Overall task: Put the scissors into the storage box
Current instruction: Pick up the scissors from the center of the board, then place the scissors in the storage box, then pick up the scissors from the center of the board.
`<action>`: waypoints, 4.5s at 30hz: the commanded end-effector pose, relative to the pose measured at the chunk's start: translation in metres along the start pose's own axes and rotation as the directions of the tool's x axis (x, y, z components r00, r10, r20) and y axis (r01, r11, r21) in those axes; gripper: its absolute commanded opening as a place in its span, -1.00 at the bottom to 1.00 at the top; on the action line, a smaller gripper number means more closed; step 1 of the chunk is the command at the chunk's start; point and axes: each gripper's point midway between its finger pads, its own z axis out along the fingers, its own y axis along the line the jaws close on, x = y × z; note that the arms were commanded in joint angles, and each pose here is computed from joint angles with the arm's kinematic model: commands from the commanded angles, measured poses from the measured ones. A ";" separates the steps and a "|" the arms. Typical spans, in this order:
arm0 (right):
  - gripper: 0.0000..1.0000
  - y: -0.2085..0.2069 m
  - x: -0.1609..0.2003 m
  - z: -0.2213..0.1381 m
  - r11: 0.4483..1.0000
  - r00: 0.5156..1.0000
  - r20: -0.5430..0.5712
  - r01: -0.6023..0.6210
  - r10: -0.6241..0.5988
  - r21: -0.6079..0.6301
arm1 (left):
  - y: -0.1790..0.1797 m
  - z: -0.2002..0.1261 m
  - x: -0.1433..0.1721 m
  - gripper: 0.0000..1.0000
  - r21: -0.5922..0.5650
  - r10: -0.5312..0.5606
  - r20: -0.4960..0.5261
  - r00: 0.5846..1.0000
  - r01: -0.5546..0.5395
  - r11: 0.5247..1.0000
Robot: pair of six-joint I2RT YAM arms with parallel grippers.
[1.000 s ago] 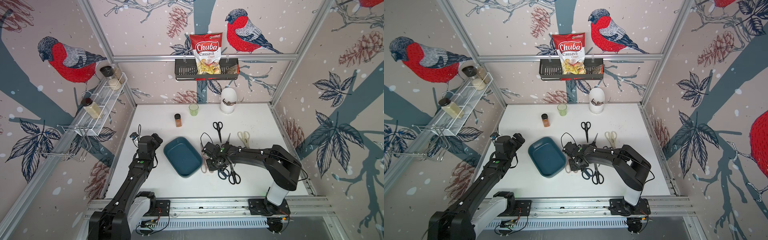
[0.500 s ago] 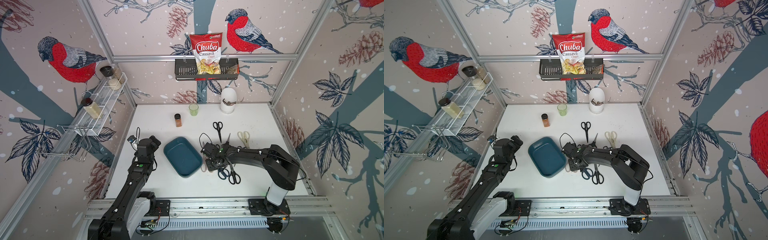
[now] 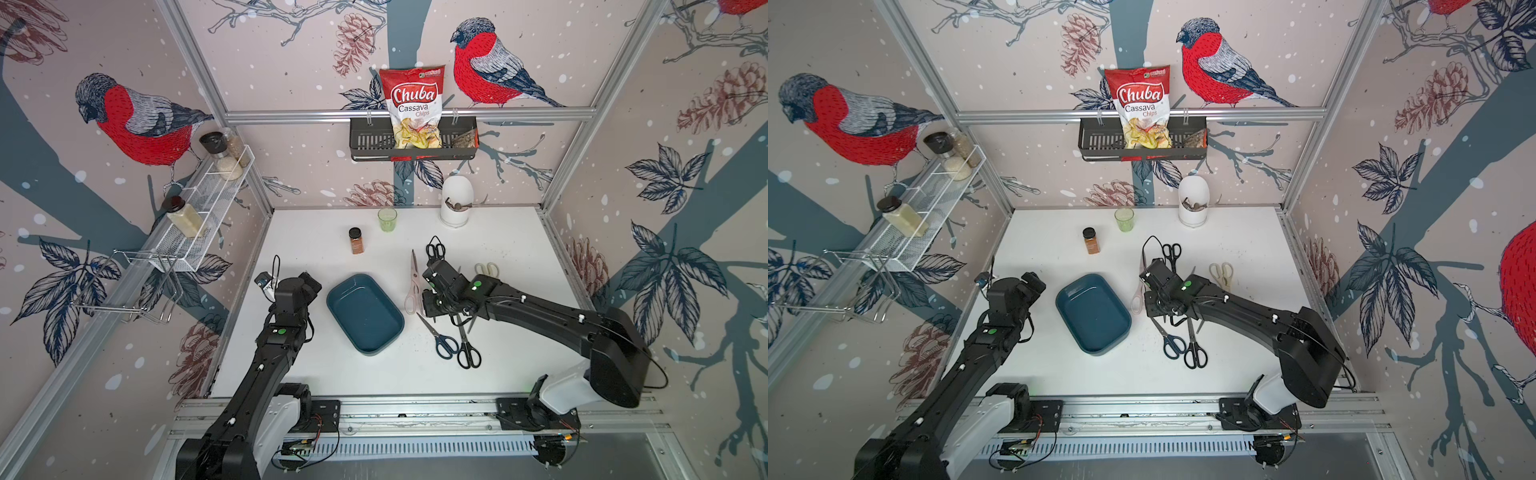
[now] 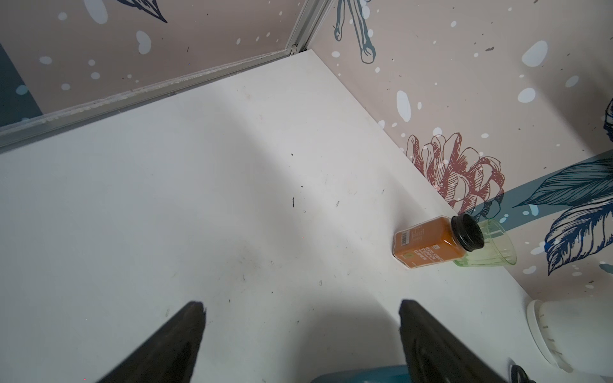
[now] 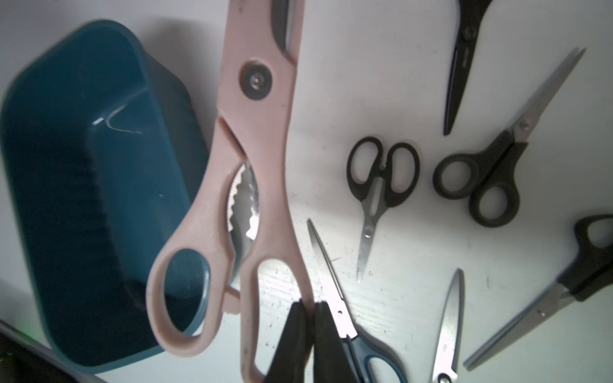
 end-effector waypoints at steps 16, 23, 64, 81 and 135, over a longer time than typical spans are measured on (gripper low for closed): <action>-1.00 0.137 -0.002 0.022 0.910 0.926 0.077 0.376 -0.368 -0.175 | 0.083 0.016 0.043 0.90 -0.167 -0.297 -0.106 0.949 0.278 0.946; -1.00 0.119 0.023 0.071 0.895 0.891 -0.084 0.440 -0.445 -0.074 | 0.078 0.014 0.036 0.90 -0.150 -0.282 -0.095 0.955 0.266 0.952; -0.19 0.116 -0.019 0.056 0.905 0.905 -0.026 0.425 -0.425 -0.006 | 0.060 0.009 0.016 0.90 -0.077 -0.225 -0.074 0.972 0.220 0.973; -0.07 -0.061 -0.086 0.022 0.937 0.935 0.139 -0.302 0.327 -0.174 | -0.046 0.017 0.024 0.90 0.178 0.109 -0.285 0.952 -0.059 0.982; -0.41 -0.078 0.137 0.038 0.992 0.957 -0.285 -0.011 0.047 0.127 | -0.117 0.012 0.065 0.90 0.279 0.265 -0.319 0.910 -0.178 0.944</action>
